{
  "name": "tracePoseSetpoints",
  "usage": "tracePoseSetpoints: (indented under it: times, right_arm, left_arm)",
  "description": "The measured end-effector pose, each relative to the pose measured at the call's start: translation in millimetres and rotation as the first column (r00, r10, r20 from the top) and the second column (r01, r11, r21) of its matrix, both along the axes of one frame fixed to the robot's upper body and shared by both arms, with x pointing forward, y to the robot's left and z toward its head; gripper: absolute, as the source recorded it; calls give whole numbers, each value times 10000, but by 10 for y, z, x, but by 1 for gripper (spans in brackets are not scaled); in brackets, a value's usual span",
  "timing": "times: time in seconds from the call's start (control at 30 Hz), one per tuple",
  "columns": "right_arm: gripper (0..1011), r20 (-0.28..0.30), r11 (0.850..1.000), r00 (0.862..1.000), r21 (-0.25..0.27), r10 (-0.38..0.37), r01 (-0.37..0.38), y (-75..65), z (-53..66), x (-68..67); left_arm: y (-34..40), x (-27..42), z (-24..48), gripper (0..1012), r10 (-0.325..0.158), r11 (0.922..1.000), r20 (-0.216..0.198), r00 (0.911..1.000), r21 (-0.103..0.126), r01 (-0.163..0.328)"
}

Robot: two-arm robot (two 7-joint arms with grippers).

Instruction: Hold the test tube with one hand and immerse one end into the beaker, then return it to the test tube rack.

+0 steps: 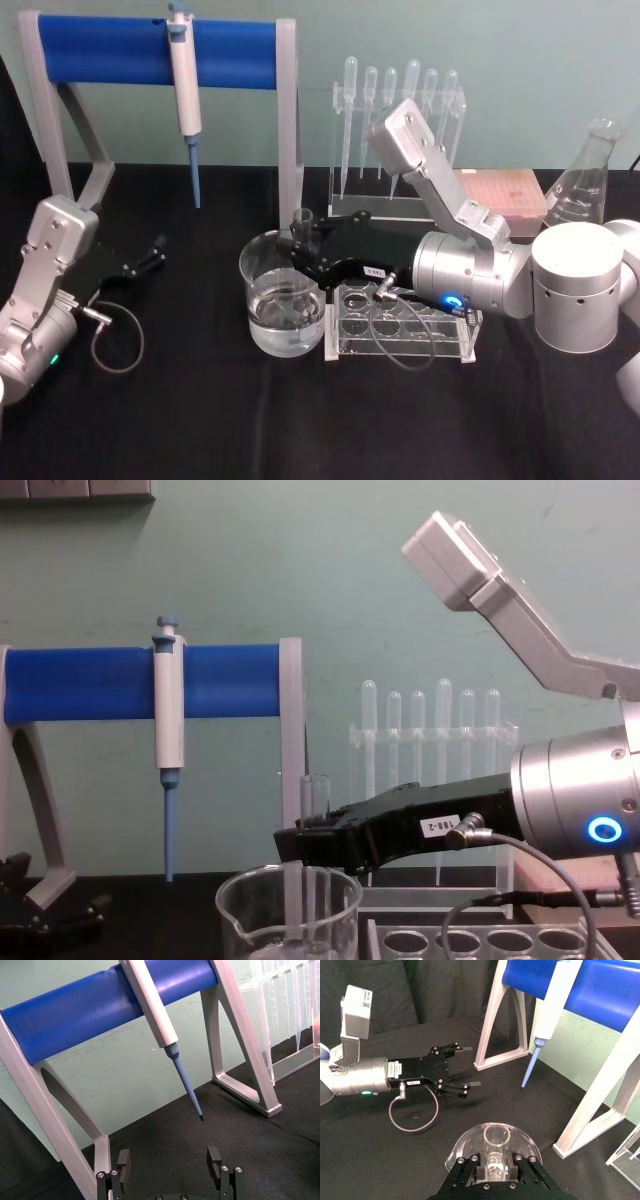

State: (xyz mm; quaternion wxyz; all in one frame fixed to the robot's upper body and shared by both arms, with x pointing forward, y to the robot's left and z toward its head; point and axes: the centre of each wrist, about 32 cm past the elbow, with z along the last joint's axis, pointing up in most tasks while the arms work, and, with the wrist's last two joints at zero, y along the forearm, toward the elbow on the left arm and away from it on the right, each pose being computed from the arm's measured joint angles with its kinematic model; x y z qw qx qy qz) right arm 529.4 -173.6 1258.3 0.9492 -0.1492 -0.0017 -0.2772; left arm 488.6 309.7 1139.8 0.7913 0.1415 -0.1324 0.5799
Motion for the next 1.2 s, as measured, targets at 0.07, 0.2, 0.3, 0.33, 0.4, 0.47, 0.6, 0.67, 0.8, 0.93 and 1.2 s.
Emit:
tracePoseSetpoints:
  times: [0.07,0.2,0.3,0.33,0.4,0.47,0.6,0.67,0.8,0.93,1.2]
  right_arm:
    - [241,2,10000,10000,1,-2,2,0,0,0]
    - [241,1,10000,10000,0,-4,4,0,0,0]
    - [239,1,10000,10000,-1,-4,4,0,0,0]
    - [241,2,10000,10000,-1,-4,4,0,0,0]
    - [241,1,10000,10000,-1,-5,5,0,0,0]
    - [241,1,10000,10000,-1,-5,5,0,0,0]
    - [241,1,10000,10000,-2,-4,4,0,0,0]
    - [241,1,10000,10000,-2,-4,4,0,0,0]
    - [241,1,10000,10000,-1,-4,4,0,0,0]
    - [241,1,10000,10000,-2,-5,5,0,0,0]
    - [241,0,10000,10000,-2,-4,4,0,0,0]
  left_arm:
    - [0,0,0,1000,0,10000,0,10000,0,0]
    - [0,0,0,1000,0,10000,0,10000,0,0]
    - [0,0,0,1000,0,10000,0,10000,0,0]
    - [0,0,0,1000,0,10000,0,10000,0,0]
    - [0,0,0,1000,0,10000,0,10000,0,0]
    - [0,0,0,1000,1,10000,0,10000,0,-1]
    - [0,0,0,1000,0,10000,0,10000,0,0]
    - [0,0,0,1000,1,10000,0,10000,0,-1]
    - [0,0,0,1000,0,10000,0,10000,0,0]
    - [0,0,0,1000,0,10000,-1,10000,1,0]
    - [0,0,0,1000,0,10000,0,10000,0,0]
